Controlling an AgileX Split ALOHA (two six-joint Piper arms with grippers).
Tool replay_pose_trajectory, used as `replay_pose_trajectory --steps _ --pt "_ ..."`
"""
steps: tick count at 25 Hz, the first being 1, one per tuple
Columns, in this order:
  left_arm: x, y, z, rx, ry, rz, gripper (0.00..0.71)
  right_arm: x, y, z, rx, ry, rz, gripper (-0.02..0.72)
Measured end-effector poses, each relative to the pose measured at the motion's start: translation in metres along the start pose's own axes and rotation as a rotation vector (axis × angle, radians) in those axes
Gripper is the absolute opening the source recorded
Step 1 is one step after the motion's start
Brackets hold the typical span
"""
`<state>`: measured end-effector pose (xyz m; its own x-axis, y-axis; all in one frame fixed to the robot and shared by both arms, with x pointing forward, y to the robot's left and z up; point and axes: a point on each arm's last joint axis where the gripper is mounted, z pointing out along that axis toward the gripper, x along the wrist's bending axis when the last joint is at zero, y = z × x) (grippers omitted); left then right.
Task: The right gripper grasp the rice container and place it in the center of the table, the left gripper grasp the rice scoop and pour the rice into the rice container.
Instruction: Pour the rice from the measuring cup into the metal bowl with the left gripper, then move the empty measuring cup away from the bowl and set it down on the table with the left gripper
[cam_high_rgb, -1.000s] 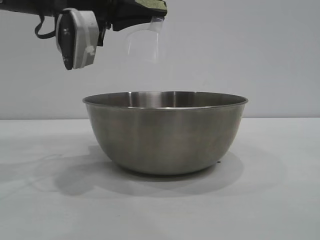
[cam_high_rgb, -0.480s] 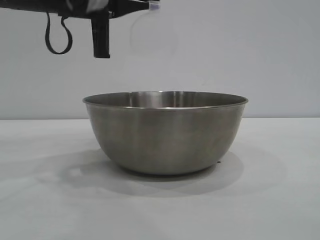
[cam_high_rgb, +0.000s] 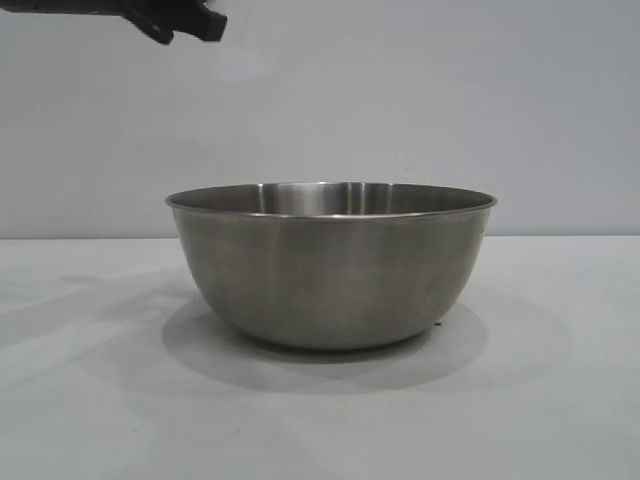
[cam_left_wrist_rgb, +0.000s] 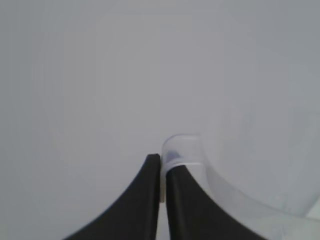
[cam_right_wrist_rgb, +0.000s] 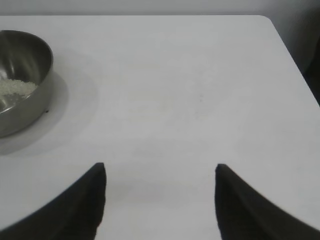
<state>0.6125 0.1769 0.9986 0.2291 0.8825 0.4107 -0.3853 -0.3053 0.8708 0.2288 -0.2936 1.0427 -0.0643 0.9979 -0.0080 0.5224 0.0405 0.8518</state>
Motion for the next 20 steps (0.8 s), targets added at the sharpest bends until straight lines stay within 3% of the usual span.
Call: replay_pose_trajectory --steps 4,6,10,20 --pt "0.012 -0.006 -0.001 0.062 0.138 -0.086 0.000 0.000 0.000 0.000 0.000 0.000 0.000 0.442" --pt "0.014 -0.012 -0.002 0.122 0.167 -0.116 0.000 0.000 0.000 0.000 0.000 0.000 0.000 0.442" --pt "0.013 -0.026 -0.004 0.229 0.186 -0.185 0.000 0.000 0.000 0.000 0.000 0.000 0.000 0.442" --pt "-0.005 -0.078 -0.014 0.401 0.195 -0.227 0.000 0.000 0.000 0.000 0.000 0.000 0.000 0.442"
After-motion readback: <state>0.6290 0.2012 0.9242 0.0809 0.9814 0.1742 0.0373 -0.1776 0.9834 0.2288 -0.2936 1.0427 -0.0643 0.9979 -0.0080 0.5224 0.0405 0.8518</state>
